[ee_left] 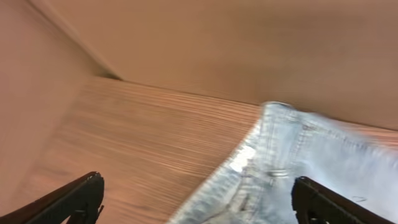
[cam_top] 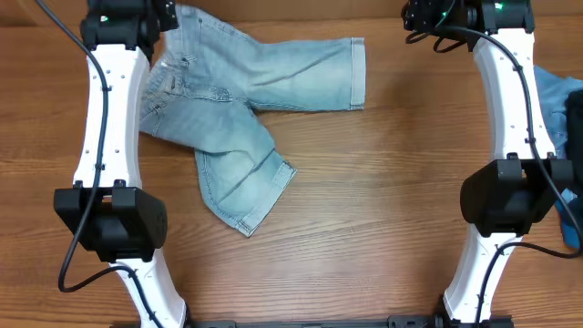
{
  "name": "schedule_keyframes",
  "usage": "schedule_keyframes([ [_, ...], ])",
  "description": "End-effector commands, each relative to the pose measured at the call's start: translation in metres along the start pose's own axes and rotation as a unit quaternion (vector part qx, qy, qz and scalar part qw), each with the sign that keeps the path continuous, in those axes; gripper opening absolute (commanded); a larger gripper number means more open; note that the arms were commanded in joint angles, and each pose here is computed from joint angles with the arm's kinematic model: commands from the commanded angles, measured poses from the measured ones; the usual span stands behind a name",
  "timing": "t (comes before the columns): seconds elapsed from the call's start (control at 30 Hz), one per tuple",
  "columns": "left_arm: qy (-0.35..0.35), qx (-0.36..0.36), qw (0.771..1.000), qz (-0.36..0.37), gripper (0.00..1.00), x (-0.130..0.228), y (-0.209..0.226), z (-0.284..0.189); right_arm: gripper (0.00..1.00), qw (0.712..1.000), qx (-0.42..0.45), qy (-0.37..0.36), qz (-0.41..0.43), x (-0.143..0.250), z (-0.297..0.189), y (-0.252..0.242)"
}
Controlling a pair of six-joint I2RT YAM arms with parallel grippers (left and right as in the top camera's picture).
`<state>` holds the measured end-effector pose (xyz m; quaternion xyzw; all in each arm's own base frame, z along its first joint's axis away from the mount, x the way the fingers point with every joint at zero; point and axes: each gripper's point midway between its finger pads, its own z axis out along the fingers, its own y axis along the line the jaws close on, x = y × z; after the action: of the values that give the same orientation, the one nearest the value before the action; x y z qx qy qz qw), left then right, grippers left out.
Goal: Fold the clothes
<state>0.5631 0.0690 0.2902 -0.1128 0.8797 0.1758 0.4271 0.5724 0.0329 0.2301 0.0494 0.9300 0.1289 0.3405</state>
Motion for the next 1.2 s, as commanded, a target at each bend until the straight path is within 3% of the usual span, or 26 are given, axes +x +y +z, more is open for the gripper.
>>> schedule_keyframes([
  [0.0,-0.055,-0.073,0.996,0.009,1.0,-0.039,0.04,-0.041,0.72,1.0,0.006,0.018,-0.008,0.008,-0.014,0.0],
  [0.2,-0.027,-0.064,0.998,-0.007,1.0,-0.027,0.051,-0.068,0.72,0.989,-0.034,0.142,0.008,0.07,-0.021,0.027],
  [0.4,0.025,-0.035,0.998,-0.047,1.0,0.0,0.062,-0.114,0.72,0.958,-0.035,0.284,0.009,0.141,-0.044,0.057],
  [0.6,0.001,0.002,0.997,-0.072,1.0,0.002,0.088,-0.199,0.72,0.943,-0.046,0.327,-0.035,0.172,-0.072,0.1],
  [0.77,-0.015,0.033,0.995,-0.095,1.0,0.021,0.112,-0.271,0.72,0.967,-0.047,0.23,-0.094,0.156,-0.134,0.15],
  [0.97,-0.008,0.043,0.992,-0.114,1.0,0.049,0.129,-0.315,0.85,0.994,-0.026,-0.007,-0.107,0.114,-0.279,0.161],
  [1.03,0.001,0.042,0.993,-0.115,1.0,0.058,0.132,-0.32,0.94,0.994,-0.05,-0.049,-0.083,0.114,-0.322,0.156],
  [1.17,0.014,0.05,0.992,-0.119,1.0,0.065,0.13,-0.323,0.96,0.996,-0.054,-0.052,-0.05,0.13,-0.353,0.141],
])
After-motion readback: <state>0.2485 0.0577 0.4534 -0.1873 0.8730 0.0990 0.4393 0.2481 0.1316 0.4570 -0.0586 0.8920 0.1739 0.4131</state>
